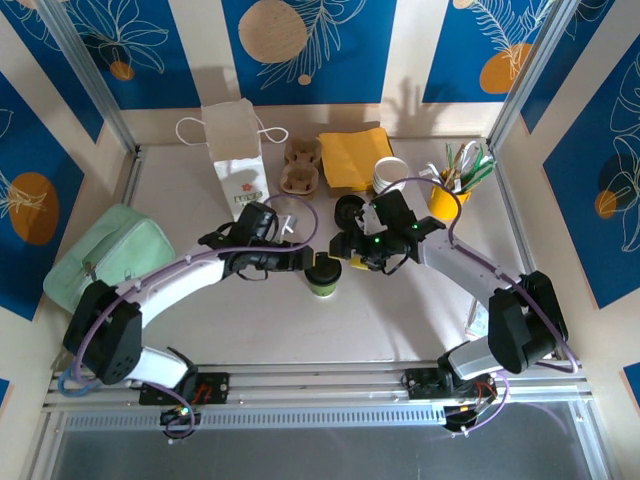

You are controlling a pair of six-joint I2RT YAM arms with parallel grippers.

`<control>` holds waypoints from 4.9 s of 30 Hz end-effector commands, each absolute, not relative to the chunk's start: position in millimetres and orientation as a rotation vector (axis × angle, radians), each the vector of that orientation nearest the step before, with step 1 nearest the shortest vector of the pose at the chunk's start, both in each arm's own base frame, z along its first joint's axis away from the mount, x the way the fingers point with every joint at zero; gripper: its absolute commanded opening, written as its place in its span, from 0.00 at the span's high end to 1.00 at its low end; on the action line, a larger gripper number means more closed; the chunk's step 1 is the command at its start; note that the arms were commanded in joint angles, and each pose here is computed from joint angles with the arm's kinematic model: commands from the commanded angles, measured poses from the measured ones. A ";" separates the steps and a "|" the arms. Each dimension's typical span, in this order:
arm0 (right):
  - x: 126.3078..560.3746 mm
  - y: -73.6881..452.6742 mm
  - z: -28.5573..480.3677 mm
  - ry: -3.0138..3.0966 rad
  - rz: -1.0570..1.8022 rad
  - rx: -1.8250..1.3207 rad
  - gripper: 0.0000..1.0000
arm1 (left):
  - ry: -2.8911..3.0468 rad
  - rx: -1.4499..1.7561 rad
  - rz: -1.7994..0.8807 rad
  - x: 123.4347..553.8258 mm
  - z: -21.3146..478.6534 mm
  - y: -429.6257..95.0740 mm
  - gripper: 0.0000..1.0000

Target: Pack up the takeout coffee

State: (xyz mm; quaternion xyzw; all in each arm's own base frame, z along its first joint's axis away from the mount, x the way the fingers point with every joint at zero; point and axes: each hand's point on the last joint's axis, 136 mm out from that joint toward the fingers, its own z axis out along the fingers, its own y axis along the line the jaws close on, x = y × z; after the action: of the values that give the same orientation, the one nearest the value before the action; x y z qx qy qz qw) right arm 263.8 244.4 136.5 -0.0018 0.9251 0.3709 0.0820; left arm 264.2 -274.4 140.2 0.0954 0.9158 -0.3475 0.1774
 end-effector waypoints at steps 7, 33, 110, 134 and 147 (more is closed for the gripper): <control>252.7 249.1 174.4 2.694 0.967 -0.169 0.25 | 2.533 0.070 -0.772 266.0 165.5 -228.6 0.28; 235.6 282.5 158.2 2.675 0.154 -0.578 0.13 | 2.365 -0.214 -0.633 252.1 192.4 -137.2 0.20; 246.5 264.9 122.8 2.806 -0.034 -0.626 0.28 | 2.406 -0.225 -0.689 261.3 176.3 -147.8 0.17; 347.2 108.9 141.1 2.753 -0.130 -0.081 0.28 | 2.388 -0.213 -0.682 257.5 184.2 -143.6 0.17; 376.2 41.4 144.8 2.759 -0.141 0.192 0.28 | 2.399 -0.211 -0.669 257.2 179.0 -141.9 0.17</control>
State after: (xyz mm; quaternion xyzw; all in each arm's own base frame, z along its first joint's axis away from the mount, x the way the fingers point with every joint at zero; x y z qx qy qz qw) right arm 372.0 47.1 143.9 0.0629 0.9782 -0.0556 0.1902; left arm 258.2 -146.1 179.8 -0.0803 0.9103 -0.2568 0.3146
